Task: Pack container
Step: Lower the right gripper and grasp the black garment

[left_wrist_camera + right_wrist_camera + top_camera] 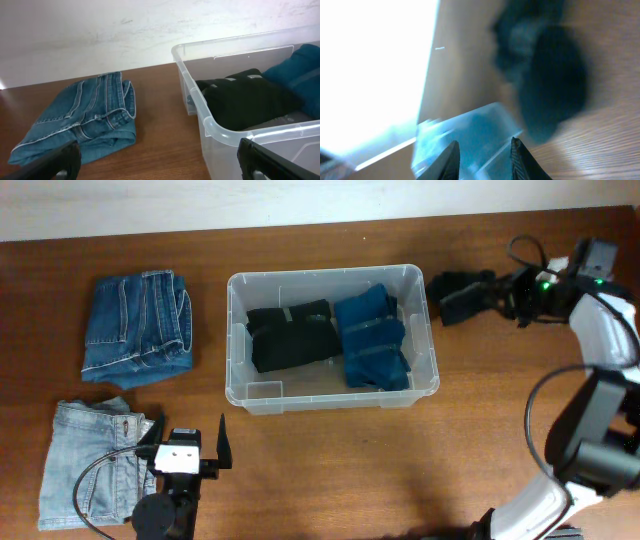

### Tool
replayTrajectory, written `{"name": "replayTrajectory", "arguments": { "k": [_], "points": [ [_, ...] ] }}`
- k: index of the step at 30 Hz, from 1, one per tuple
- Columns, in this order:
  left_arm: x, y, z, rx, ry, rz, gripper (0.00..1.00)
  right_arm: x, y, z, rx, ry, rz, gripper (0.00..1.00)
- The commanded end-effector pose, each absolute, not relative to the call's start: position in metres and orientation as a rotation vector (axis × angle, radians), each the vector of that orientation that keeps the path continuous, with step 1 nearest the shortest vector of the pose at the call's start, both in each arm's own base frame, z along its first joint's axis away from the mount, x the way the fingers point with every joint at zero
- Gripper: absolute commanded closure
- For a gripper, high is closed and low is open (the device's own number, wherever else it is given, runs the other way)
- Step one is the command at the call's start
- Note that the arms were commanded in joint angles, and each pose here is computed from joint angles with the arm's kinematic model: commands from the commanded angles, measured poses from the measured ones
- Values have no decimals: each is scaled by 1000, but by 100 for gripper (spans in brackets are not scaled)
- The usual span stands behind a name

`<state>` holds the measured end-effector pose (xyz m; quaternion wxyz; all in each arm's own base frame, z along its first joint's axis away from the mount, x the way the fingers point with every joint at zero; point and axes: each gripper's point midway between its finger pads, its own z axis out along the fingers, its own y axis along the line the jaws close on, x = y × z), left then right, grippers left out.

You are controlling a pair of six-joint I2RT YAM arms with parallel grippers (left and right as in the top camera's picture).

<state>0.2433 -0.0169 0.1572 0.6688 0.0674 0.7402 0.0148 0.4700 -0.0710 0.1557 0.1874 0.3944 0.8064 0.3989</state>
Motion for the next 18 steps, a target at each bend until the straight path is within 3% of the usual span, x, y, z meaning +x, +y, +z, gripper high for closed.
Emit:
{"name": "replayTrajectory", "arguments": {
  "k": [1, 4, 5, 7, 8, 12, 18],
  "points": [
    [243, -18, 156, 169, 1665, 41, 1, 462, -48, 224, 887, 2207, 1200, 73],
    [243, -18, 156, 169, 1665, 41, 1, 450, -47, 243, 841, 2208, 1124, 68],
    [243, -18, 156, 169, 1665, 41, 1, 447, -50, 241, 858, 2218, 1089, 63],
    [243, -18, 156, 169, 1665, 41, 1, 436, -64, 223, 966, 2278, 928, 42],
    [243, -18, 156, 169, 1666, 41, 1, 431, -71, 213, 1021, 2306, 862, 38],
    [243, -18, 156, 169, 1665, 41, 1, 412, -91, 161, 1197, 2450, 574, 29],
    [243, -18, 156, 169, 1665, 41, 1, 425, -78, 112, 1215, 2555, 568, 26]
  ]
}}
